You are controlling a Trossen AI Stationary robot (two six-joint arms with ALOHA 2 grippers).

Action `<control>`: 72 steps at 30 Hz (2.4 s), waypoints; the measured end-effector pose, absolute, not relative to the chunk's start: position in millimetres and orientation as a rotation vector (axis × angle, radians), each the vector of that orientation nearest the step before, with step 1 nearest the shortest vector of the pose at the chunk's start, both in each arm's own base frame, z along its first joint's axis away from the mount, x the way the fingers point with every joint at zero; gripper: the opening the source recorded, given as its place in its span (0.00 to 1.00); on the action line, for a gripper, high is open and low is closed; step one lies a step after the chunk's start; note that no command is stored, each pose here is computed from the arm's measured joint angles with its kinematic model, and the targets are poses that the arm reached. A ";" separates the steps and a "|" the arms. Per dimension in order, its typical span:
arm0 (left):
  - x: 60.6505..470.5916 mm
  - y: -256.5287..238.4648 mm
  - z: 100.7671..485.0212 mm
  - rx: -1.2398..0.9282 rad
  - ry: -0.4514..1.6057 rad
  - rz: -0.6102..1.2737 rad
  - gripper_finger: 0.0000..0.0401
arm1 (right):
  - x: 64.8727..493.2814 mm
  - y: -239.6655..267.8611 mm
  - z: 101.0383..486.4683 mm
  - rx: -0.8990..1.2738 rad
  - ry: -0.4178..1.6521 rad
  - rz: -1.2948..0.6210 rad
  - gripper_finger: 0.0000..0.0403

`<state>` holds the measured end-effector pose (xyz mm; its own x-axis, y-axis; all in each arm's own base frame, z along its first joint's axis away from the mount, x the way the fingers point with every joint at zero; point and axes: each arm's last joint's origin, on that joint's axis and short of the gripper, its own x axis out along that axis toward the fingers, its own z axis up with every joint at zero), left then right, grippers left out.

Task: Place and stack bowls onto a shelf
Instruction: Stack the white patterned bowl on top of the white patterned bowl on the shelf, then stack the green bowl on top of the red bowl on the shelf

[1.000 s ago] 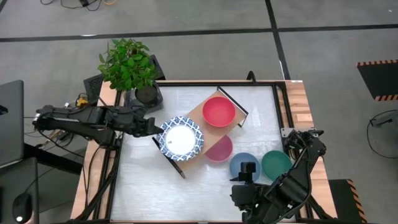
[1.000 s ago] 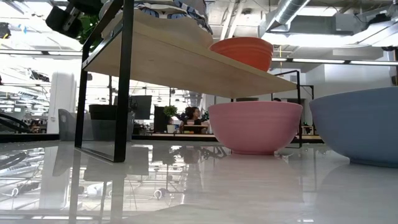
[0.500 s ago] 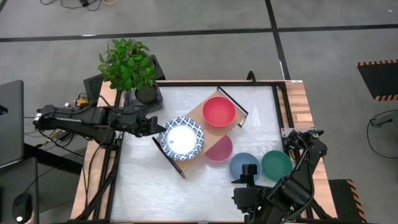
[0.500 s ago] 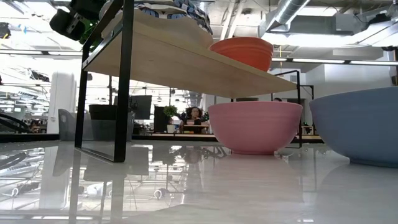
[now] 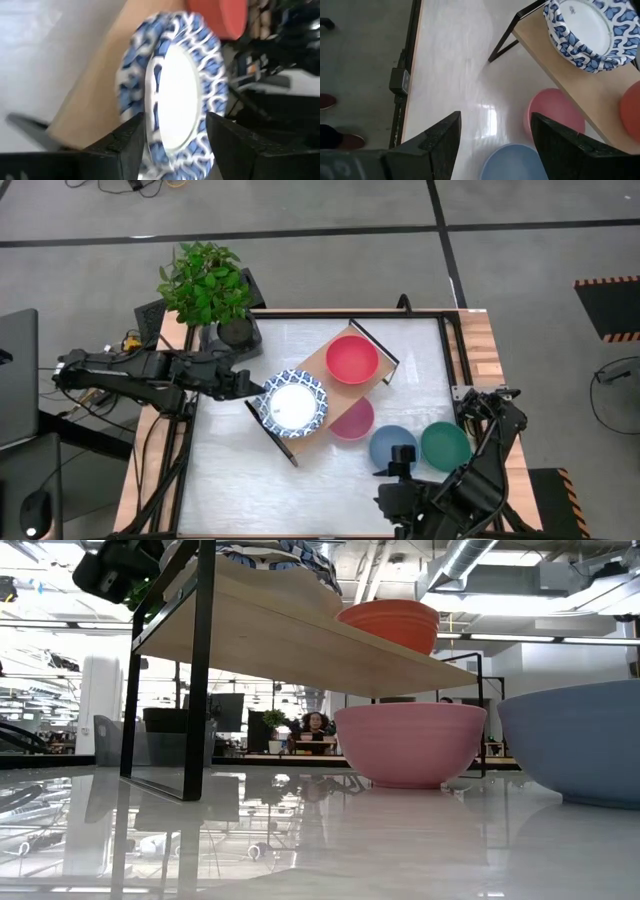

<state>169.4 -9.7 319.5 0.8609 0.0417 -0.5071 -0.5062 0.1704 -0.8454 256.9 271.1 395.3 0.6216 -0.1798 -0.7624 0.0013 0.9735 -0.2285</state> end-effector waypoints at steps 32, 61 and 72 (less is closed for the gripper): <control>134.7 -4.4 354.7 -1.295 0.120 0.234 0.50 | 256.1 250.8 411.1 -0.337 0.810 -0.150 0.66; 159.0 0.7 377.1 -1.175 -0.238 0.282 0.50 | 159.8 72.7 370.1 -0.305 0.603 -0.196 0.66; 156.4 2.1 386.6 -1.079 -0.329 0.279 0.50 | 117.6 32.5 330.0 0.249 0.725 -0.330 0.66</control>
<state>156.4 2.1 386.6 0.9170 0.3788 0.1253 -0.0622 0.4459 -0.8929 117.6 32.5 330.0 0.7009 -0.2075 -0.6824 0.3779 0.9194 0.1086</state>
